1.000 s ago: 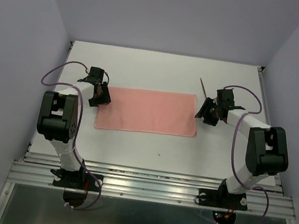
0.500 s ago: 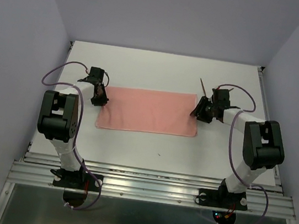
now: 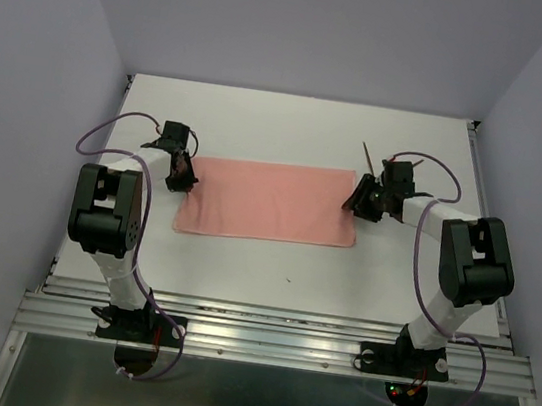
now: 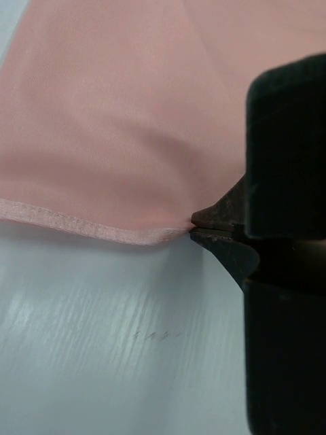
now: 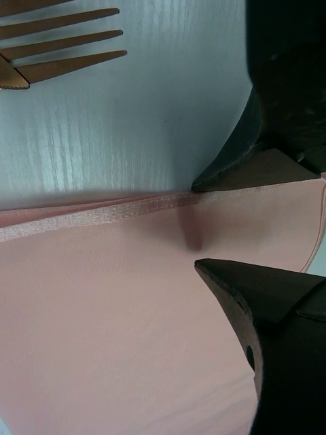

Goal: Fold the napkin into a case and place the utensils inside
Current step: Pick up the rectangle-folded napkin at the center of the board, then fold the rectangle-folded napkin at the center of the board.

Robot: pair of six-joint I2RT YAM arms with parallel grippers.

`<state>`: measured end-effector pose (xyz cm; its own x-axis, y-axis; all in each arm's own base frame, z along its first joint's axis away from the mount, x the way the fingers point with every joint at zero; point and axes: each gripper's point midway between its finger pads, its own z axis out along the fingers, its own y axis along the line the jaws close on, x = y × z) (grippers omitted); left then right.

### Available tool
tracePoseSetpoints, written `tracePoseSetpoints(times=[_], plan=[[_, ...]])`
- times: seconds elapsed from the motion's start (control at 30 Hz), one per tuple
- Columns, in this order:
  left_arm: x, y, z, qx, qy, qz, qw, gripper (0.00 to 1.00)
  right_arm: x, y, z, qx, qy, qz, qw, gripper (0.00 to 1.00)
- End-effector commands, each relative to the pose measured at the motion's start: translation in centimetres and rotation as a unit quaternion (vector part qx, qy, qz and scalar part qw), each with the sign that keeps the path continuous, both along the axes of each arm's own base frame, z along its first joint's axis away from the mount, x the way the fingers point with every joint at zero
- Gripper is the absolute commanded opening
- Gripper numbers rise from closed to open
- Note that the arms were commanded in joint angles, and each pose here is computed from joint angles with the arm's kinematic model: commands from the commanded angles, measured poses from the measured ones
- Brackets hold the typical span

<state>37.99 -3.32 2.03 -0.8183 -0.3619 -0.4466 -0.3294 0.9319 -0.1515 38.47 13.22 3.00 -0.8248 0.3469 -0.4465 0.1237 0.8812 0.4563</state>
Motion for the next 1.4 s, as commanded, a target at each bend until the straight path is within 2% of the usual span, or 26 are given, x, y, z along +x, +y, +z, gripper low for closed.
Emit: tracePoseSetpoints(times=[0.0,0.17,0.4,0.53,0.57,0.6,0.7,1.07,1.2,1.37], plan=[[-2.1,-1.0,1.6,-0.008,0.027,-0.016,0.999,0.0,-1.6,0.3,-1.9,-0.008,0.04,0.003,0.999,0.5],[-1.1,-1.9,6.1,-0.014,-0.017,-0.033,0.999,0.0,-1.7,1.2,-1.9,0.004,0.038,-0.005,0.999,0.47],[-0.4,-4.1,10.8,-0.036,-0.063,-0.061,0.996,0.0,-2.2,2.0,-2.3,0.006,0.04,-0.013,0.999,0.36],[-0.3,-5.6,12.7,-0.051,-0.079,-0.08,0.992,0.0,-2.2,1.8,-2.4,0.001,0.041,-0.018,0.999,0.36],[-0.3,-5.8,12.9,-0.053,-0.08,-0.083,0.992,0.0,-2.2,1.8,-2.5,-0.001,0.042,-0.017,0.999,0.38],[-0.3,-6.1,13.1,-0.052,-0.083,-0.086,0.991,0.0,-2.1,1.7,-2.3,-0.003,0.039,-0.019,0.999,0.45],[-0.2,-6.9,13.9,-0.054,-0.09,-0.097,0.99,0.0,-1.9,0.9,-1.6,-0.022,0.029,-0.029,0.999,0.49],[-0.1,-9.4,14.7,-0.06,-0.097,-0.127,0.985,0.0,-1.6,-1.5,0.5,-0.07,0.0,-0.072,0.995,0.45],[0.1,-9.8,15.2,-0.061,-0.102,-0.133,0.984,0.0,-1.5,-1.3,-0.2,-0.071,0.008,-0.067,0.995,0.41],[0.3,-11.2,16.1,-0.071,-0.109,-0.147,0.98,0.0,-1.1,-0.4,-0.8,-0.055,0.012,-0.049,0.997,0.26]])
